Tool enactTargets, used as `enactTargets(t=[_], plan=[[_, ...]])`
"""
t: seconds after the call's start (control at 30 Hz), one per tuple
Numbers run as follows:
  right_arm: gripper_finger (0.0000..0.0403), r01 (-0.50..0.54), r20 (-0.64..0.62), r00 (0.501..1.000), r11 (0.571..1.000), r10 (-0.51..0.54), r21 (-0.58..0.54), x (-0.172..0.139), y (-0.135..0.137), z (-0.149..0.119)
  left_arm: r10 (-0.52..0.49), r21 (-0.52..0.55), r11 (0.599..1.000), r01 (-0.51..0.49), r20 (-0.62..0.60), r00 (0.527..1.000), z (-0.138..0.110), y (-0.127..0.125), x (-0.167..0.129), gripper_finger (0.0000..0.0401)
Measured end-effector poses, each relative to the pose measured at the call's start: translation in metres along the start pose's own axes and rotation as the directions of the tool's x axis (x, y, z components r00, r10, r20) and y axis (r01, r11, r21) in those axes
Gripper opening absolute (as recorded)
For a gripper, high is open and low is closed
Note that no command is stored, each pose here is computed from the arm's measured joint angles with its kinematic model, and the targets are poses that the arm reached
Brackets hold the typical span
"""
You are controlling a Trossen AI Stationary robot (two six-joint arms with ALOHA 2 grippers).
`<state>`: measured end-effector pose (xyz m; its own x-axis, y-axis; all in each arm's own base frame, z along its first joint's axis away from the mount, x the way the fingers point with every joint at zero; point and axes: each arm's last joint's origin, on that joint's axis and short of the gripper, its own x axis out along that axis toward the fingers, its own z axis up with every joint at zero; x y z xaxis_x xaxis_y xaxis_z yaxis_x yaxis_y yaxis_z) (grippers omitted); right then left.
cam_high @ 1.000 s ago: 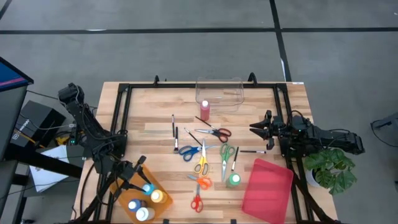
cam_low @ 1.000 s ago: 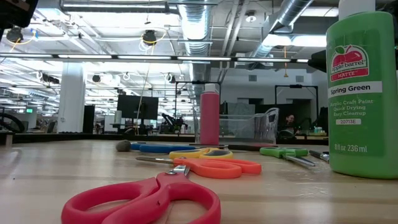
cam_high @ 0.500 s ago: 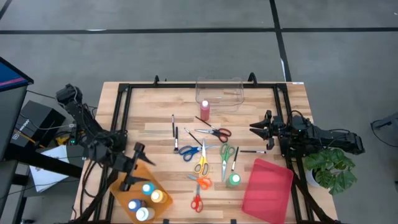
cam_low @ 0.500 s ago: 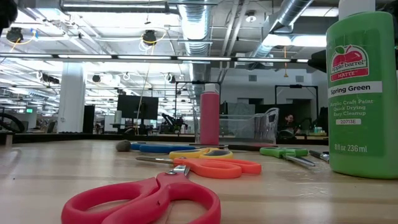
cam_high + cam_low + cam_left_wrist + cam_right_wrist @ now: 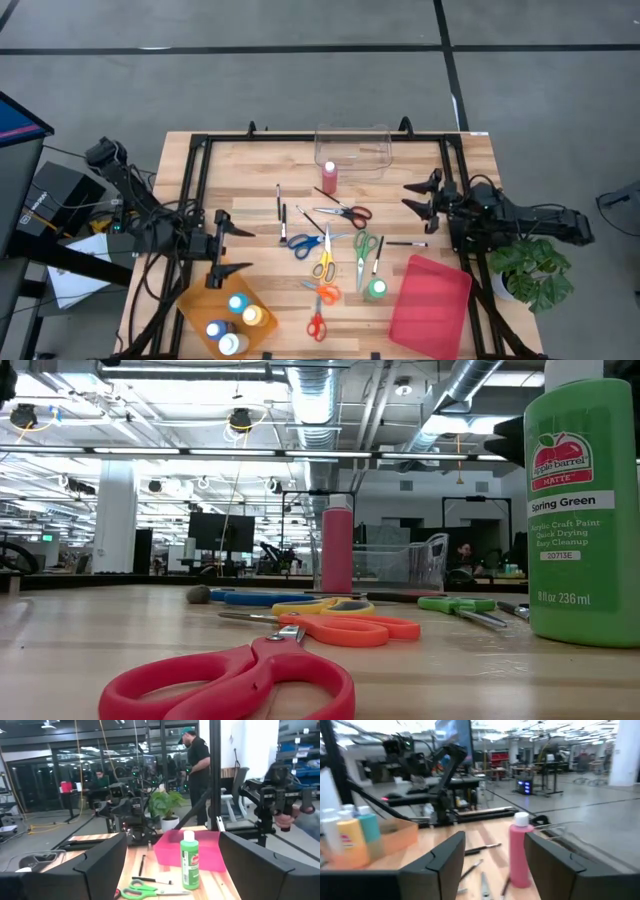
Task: Pick & Place Paint Supplies
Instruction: Put the green paint bottle into the orange bin
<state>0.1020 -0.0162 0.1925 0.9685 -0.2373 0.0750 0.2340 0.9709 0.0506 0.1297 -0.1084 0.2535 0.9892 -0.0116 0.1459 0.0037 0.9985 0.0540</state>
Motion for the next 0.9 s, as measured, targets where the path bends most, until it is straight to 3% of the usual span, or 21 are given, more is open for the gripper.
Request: enactTargets(t=[0.3, 0.5, 0.7, 0.9], plan=[[0.0214, 0.011, -0.076, 0.997, 0.996, -0.018, -0.09, 0.029, 0.005, 0.056, 0.003, -0.009, 1.0, -0.003, 0.007, 1.0, 0.002, 0.003, -0.002, 0.0312], [0.0214, -0.149, -0.214, 0.968, 0.987, 0.132, -0.066, 0.058, 0.016, 0.085, 0.002, -0.011, 1.0, -0.002, 0.007, 1.0, 0.002, 0.003, -0.002, 0.0312], [0.0214, -0.309, -0.449, 0.852, 0.951, 0.268, -0.019, 0.089, 0.043, 0.064, -0.003, -0.011, 1.0, 0.003, 0.007, 1.0, 0.002, 0.002, -0.002, 0.0312], [0.0214, -0.403, -0.569, 0.725, 0.909, 0.389, 0.108, 0.096, 0.078, 0.039, -0.011, -0.011, 1.0, 0.012, 0.006, 1.0, 0.002, 0.001, -0.003, 0.0312]])
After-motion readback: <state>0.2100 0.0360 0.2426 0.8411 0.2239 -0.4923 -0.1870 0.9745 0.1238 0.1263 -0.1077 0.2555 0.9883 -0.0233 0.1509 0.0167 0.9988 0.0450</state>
